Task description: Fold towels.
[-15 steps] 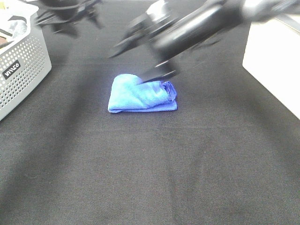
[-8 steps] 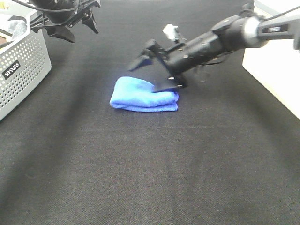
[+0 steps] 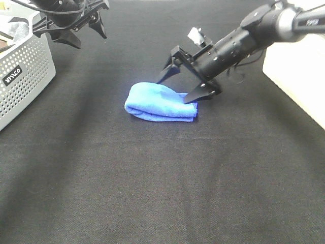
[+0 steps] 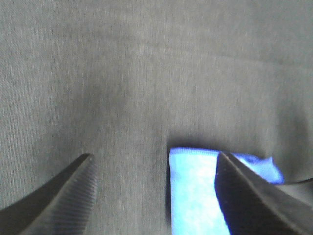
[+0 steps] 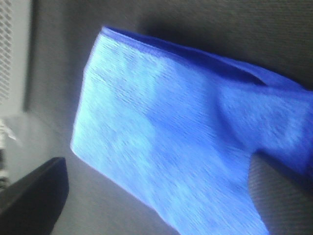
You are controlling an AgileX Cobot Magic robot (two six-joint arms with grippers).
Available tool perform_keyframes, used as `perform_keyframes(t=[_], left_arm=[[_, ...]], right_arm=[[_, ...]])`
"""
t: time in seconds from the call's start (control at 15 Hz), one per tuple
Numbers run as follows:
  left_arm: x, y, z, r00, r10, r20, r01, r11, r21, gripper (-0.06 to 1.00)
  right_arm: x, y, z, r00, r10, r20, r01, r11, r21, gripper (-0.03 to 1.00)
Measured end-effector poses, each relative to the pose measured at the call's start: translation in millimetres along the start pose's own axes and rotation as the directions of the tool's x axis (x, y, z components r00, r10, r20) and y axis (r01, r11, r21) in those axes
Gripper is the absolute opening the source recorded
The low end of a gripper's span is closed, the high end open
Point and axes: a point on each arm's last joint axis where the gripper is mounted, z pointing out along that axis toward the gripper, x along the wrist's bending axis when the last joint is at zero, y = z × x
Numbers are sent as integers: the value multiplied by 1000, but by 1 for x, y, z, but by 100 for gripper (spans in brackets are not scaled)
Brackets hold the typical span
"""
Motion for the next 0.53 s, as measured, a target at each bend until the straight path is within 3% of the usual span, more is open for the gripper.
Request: perform_keyframes(t=[0.33, 0.53], left_arm=[[3, -11, -1, 999, 28, -26, -25, 993, 117, 65], [1, -11, -21, 993, 104, -54, -95, 984, 149, 65]], right_arm=[[-12, -2, -6, 985, -11, 171, 7, 1000, 26, 94], [5, -1, -32, 978, -31, 205, 29, 1000, 11, 94]])
